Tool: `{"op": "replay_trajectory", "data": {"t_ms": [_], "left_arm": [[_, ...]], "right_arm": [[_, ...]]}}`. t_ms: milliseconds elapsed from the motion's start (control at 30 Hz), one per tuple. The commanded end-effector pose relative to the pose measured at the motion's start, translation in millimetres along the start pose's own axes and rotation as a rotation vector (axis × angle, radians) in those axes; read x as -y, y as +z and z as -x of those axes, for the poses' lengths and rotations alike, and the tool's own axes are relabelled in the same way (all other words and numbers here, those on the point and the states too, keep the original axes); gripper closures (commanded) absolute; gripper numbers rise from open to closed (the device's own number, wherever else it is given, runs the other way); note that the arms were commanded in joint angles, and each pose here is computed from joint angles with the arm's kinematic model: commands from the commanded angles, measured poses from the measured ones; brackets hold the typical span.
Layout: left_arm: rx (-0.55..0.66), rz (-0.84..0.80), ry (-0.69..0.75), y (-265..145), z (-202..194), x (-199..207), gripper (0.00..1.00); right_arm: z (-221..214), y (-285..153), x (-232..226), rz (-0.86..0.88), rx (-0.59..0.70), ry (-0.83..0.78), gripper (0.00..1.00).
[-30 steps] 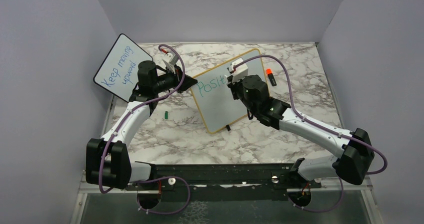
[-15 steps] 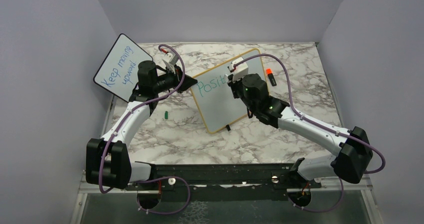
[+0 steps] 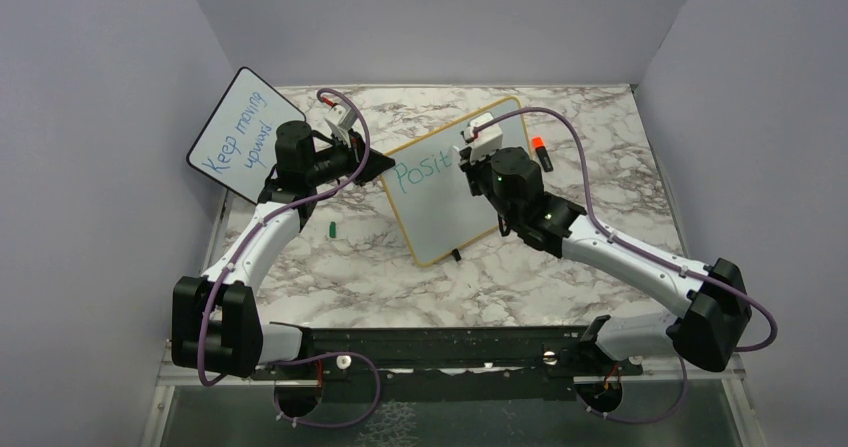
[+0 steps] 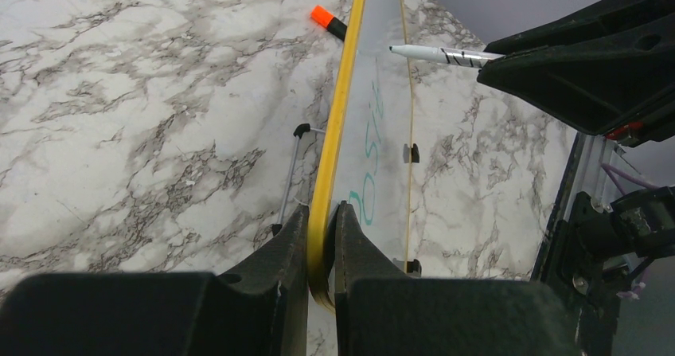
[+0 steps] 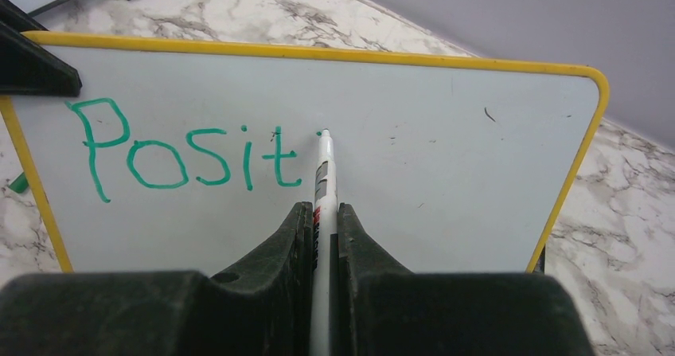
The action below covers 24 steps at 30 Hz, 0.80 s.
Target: Write a sentence on the whiteboard
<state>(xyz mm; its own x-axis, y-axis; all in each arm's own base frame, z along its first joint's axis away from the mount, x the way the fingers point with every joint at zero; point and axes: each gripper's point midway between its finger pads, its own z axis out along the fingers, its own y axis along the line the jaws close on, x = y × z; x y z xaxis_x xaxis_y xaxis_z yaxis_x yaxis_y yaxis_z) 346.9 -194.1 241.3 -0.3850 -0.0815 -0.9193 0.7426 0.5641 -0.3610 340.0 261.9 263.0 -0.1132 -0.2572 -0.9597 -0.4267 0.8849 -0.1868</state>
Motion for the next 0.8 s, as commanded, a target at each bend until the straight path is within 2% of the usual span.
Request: {"op": "replay_trajectory", "data": {"t_ms": [0,767], "left_arm": [[-0.108,0.039,-0.025,1.8,-37.6,-10.2,1.00],[-0.106,0.033,-0.026,2.0,-37.3,-9.3,1.00]], "right_arm": [[-2.2,-8.6,5.3,0.000,-0.007,0.001,1.00],[-23.1,8.3,-5.8,0.013,-0.049,-0.006,1.00]]}}
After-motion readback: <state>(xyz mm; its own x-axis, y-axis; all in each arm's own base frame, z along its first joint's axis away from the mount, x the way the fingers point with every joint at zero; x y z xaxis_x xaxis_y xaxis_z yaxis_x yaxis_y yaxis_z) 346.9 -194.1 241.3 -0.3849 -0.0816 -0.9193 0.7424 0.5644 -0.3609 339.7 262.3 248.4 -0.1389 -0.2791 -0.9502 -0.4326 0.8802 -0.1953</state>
